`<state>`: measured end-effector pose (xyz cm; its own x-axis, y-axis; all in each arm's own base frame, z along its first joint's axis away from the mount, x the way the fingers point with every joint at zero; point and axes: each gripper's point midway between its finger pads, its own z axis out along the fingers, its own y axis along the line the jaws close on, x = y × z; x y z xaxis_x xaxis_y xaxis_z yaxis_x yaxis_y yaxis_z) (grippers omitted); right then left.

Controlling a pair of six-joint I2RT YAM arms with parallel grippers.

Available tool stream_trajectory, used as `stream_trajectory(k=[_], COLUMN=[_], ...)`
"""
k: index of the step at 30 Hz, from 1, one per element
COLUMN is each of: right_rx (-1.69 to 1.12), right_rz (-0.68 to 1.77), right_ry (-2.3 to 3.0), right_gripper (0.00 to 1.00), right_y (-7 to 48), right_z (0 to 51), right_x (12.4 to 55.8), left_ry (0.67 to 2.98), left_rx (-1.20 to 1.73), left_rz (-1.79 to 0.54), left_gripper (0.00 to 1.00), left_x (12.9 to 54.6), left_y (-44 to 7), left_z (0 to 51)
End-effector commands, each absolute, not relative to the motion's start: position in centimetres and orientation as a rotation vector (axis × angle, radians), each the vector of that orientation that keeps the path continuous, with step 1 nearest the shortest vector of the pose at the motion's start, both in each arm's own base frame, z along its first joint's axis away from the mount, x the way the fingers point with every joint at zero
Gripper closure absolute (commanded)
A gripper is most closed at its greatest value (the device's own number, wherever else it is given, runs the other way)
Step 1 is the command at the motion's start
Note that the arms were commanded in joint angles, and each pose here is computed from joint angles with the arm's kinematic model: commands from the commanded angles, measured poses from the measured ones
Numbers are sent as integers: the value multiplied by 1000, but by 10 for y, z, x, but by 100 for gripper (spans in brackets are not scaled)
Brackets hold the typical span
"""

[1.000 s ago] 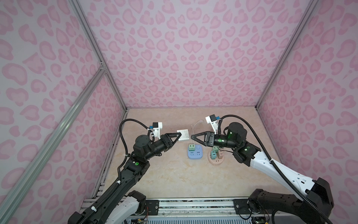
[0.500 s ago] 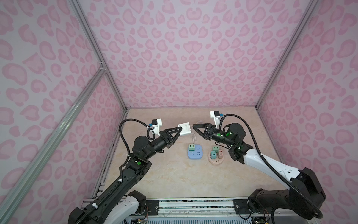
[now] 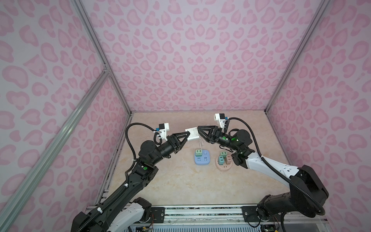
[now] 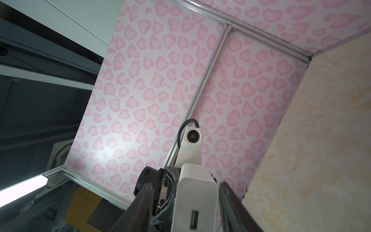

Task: Insert the plug
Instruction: 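Close the right gripper on the white adapter beside the left gripper, then open and withdraw the left gripper while the right gripper takes the adapter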

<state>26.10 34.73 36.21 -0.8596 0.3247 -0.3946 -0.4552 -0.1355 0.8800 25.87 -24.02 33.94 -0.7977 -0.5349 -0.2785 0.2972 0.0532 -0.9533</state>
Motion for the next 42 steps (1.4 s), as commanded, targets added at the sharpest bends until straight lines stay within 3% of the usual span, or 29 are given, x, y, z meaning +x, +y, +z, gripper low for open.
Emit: stream_trajectory(k=[1, 6, 8, 12, 16, 19, 22, 24, 32, 36, 39, 42], right_rx=[-219, -269, -267, -269, -247, -233, -209, -196, -218, -248, -249, -252], right_rz=[2006, 1970, 1989, 2031, 2073, 2048, 1966, 1877, 1244, 1018, 834, 707], right_ry=[1643, 1686, 1675, 1661, 1646, 1680, 1757, 1834, 2181, 2230, 2256, 2284], right_gripper=[49, 53, 65, 100, 100, 100, 100, 100, 100, 100, 100, 100], right_y=[353, 359, 360, 363, 364, 365, 361, 357, 317, 297, 280, 270], right_z=[362, 359, 362, 366, 365, 357, 342, 329, 274, 266, 258, 246], right_x=[251, 244, 243, 243, 244, 246, 250, 253, 256, 251, 251, 249], left_ry=[1679, 1682, 1687, 1699, 1749, 1837, 1944, 2003, 2153, 2237, 2303, 2342], left_rx=[-173, -167, -165, -158, -138, -165, -182, -197, -281, -322, -476, -502], left_rz=[-1820, -1819, -1819, -1818, -1793, -1696, -1507, -1361, -892, -645, -322, -221], left_gripper=[96, 96, 96, 96, 94, 35, 10, 2, 2, 1, 1, 3], left_x=[256, 255, 255, 255, 255, 259, 261, 261, 258, 254, 246, 236], left_y=[-241, -242, -242, -244, -247, -245, -232, -218, -159, -128, -81, -66], left_z=[357, 357, 356, 355, 350, 336, 323, 315, 278, 248, 220, 198])
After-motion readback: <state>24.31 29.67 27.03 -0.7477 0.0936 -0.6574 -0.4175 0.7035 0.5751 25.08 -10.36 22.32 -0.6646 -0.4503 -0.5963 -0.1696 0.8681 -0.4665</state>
